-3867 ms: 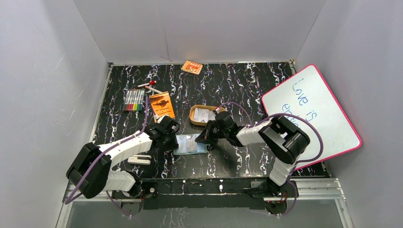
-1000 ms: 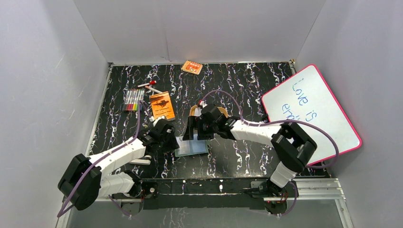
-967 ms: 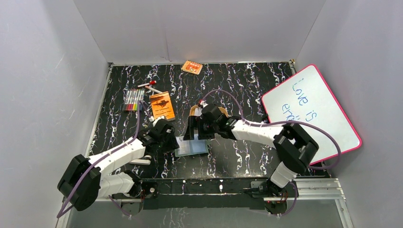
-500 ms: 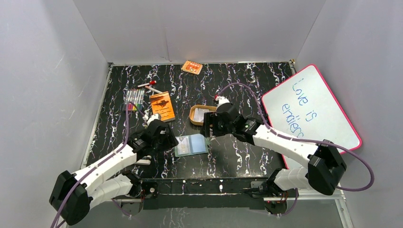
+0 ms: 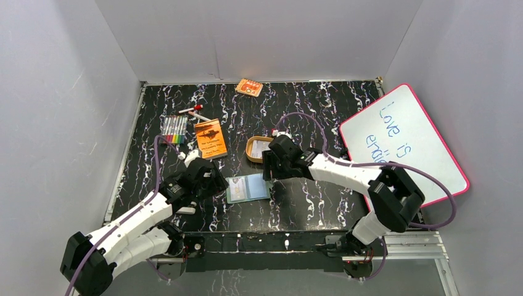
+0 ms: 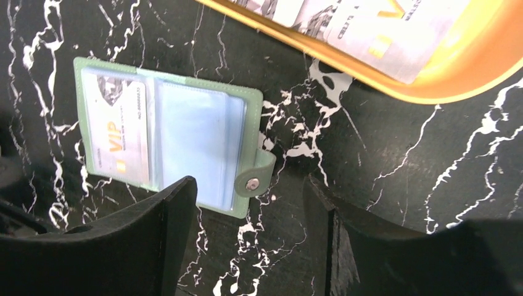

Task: Put the credit cards into the card holder
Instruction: Insert the credit card into the card holder, then close the card holder at the center of the board.

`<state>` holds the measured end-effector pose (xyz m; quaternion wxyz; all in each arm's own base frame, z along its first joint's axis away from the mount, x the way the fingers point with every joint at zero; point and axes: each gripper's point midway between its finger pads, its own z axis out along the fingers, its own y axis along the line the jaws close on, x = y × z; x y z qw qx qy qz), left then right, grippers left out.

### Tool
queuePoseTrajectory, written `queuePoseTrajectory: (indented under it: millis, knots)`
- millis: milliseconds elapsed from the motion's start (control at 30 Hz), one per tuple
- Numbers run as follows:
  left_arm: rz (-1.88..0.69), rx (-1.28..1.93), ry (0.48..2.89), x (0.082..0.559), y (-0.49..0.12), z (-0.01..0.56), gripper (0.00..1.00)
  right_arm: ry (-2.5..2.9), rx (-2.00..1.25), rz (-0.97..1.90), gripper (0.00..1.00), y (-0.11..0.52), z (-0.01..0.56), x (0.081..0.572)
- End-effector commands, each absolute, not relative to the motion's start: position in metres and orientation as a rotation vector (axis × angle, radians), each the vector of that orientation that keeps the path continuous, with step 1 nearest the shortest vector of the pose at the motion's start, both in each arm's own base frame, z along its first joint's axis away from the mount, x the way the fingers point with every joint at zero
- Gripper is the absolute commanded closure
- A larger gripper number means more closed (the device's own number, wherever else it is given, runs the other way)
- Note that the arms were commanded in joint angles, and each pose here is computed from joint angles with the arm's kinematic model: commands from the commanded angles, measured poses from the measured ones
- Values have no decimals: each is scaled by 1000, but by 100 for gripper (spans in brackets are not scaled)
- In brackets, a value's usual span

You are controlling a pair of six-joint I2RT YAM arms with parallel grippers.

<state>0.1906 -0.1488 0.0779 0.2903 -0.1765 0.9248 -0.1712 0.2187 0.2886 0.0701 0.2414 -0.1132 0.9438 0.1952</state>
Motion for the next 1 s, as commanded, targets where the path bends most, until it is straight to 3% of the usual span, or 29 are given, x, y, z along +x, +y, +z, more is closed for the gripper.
queuePoseTrajectory:
  millis: [0, 233, 367, 833, 967]
  knots:
    - [-397, -517, 2462, 186, -136, 70, 36, 2579, -313, 369, 30, 282, 78, 231]
    - [-395, -518, 2469, 186, -136, 68, 36, 2593, -410, 251, 37, 292, 76, 228]
    - [-402, -511, 2472, 185, -137, 69, 36, 2601, -436, 197, 46, 294, 72, 229]
    - [-427, -519, 2458, 183, -137, 71, 37, 2632, -507, 93, 47, 291, 58, 225]
    - [-427, -521, 2461, 182, -137, 70, 37, 2628, -510, 100, 59, 293, 59, 224]
